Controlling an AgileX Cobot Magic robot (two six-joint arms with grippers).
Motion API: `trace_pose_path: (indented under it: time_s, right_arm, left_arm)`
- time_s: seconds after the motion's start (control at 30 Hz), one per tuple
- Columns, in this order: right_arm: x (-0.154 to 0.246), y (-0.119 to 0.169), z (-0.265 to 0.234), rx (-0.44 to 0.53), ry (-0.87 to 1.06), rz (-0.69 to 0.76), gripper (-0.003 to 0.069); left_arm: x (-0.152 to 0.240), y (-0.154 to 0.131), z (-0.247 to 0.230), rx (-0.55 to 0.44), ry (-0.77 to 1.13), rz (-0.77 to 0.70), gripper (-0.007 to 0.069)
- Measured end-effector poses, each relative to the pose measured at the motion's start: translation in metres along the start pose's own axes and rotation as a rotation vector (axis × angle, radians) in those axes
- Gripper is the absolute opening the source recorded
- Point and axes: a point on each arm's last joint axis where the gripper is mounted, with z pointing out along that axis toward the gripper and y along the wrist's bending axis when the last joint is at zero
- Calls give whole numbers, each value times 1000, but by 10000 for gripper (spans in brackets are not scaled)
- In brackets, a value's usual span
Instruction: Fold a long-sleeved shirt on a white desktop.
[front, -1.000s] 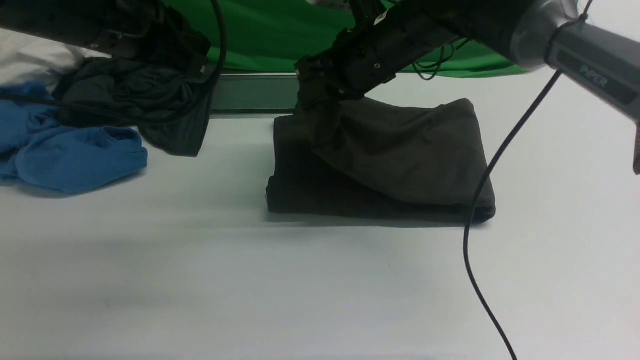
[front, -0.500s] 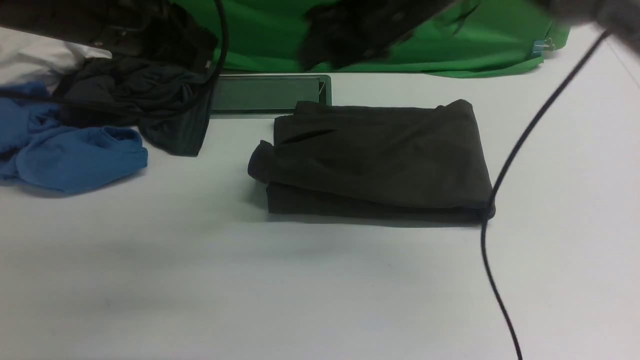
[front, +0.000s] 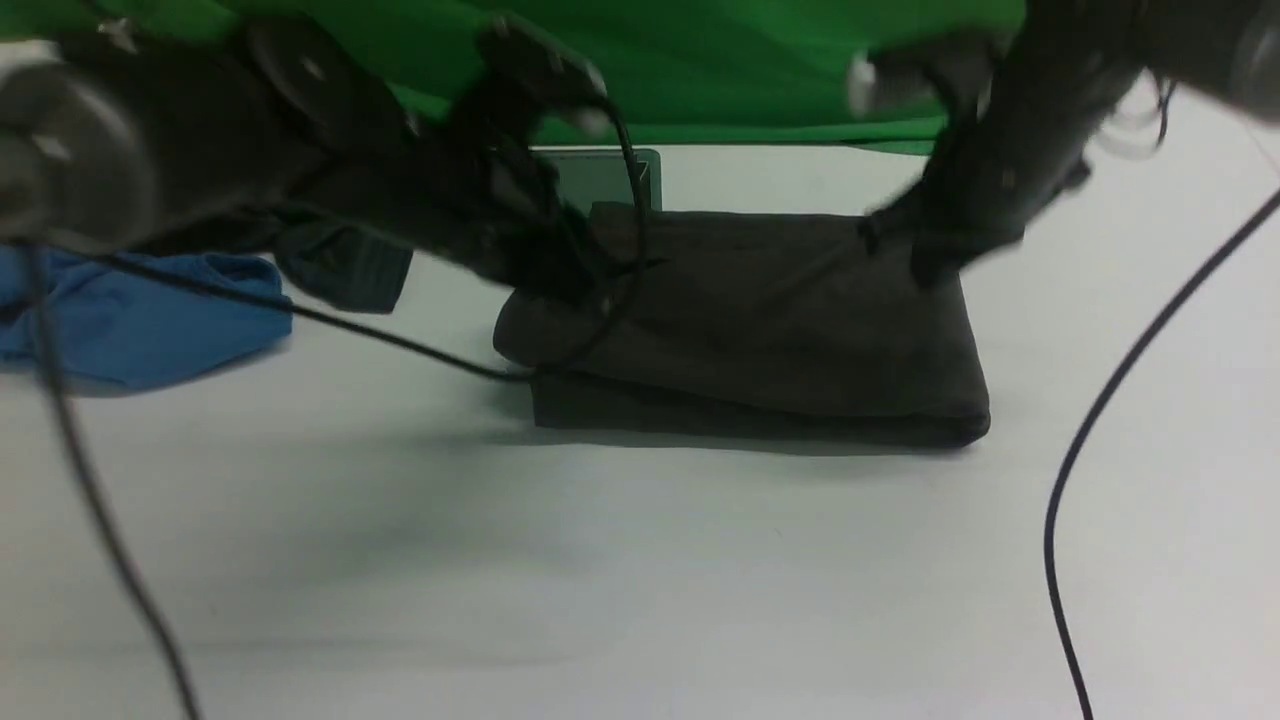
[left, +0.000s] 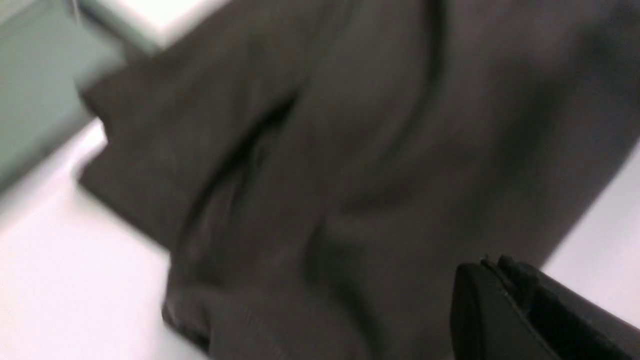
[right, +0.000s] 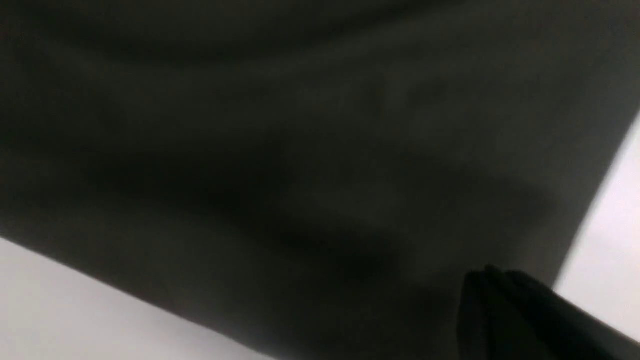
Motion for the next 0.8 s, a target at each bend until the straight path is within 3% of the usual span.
trace_pose_path:
  time_s: [0.23, 0.5, 0.7, 0.8]
  right_arm:
    - [36, -8, 46, -2, 74, 34, 27]
    - [38, -17, 47, -7, 73, 54, 27]
    - [29, -18, 19, -2, 53, 32, 27]
    - [20, -17, -16, 2, -73, 32, 27]
  left_arm:
    - [25, 2, 23, 47, 181, -24, 19]
    - [35, -5, 17, 114, 310, -25, 19]
    - [11, -7, -22, 15, 175, -25, 19]
    - [-8, -4, -53, -117, 38, -5, 19]
